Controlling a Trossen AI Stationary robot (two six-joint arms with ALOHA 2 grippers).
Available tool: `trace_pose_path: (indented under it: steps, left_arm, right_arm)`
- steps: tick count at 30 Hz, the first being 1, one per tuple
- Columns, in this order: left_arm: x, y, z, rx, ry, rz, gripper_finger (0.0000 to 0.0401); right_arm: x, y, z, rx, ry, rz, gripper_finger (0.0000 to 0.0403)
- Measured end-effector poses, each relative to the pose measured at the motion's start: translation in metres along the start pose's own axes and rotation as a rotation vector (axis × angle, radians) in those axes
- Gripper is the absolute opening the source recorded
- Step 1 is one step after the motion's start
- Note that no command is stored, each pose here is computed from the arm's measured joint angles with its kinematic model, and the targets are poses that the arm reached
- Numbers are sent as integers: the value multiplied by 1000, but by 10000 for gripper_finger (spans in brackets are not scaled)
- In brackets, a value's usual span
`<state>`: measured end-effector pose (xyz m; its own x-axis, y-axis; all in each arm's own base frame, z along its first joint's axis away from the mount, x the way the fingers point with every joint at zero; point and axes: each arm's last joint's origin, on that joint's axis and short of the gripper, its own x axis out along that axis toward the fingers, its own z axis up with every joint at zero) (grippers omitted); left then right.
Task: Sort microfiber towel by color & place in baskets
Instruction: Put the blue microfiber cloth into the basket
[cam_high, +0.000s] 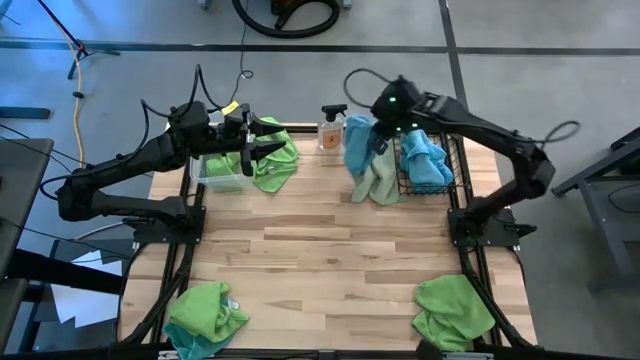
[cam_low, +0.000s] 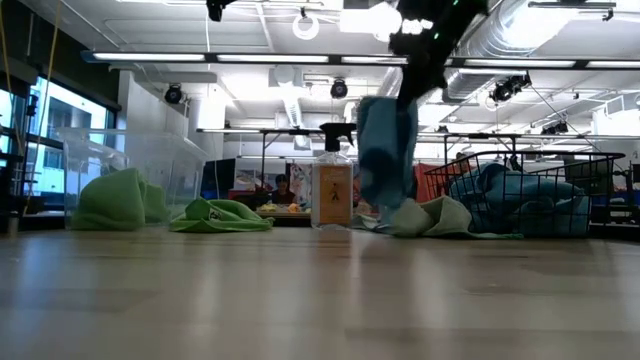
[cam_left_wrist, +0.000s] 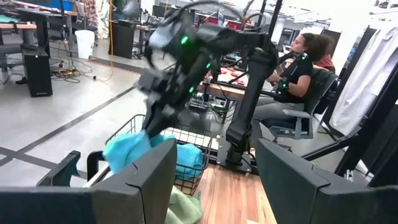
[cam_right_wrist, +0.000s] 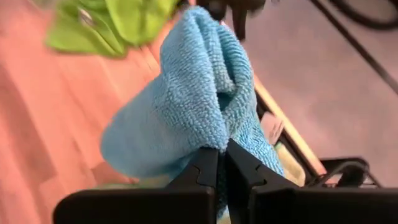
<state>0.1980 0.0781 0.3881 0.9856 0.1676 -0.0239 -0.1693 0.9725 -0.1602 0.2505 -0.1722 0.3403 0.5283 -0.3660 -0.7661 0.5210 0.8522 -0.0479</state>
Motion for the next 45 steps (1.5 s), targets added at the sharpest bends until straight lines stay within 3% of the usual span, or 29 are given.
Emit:
trace_pose_path:
  steps: [12, 21, 30, 38, 45]
  left_arm:
    - [0, 0, 0, 2, -3, 0, 207]
    - [0, -2, -1, -2, 4, -10, 208]
    - [1, -13, 1, -119, 12, -59, 232]
    - [3, -42, -4, -245, 60, -218, 246]
    - [-17, -66, 3, -188, 27, -346, 246]
  right_arm:
    - [-77, 4, 6, -1, -340, 110, 0]
    - [-80, 17, 6, -40, -355, 190, 0]
    - [-83, 51, 7, -138, -372, 293, 0]
    - [-94, 88, 11, -193, -470, 414, 0]
    - [-105, 111, 15, -120, -559, 472, 0]
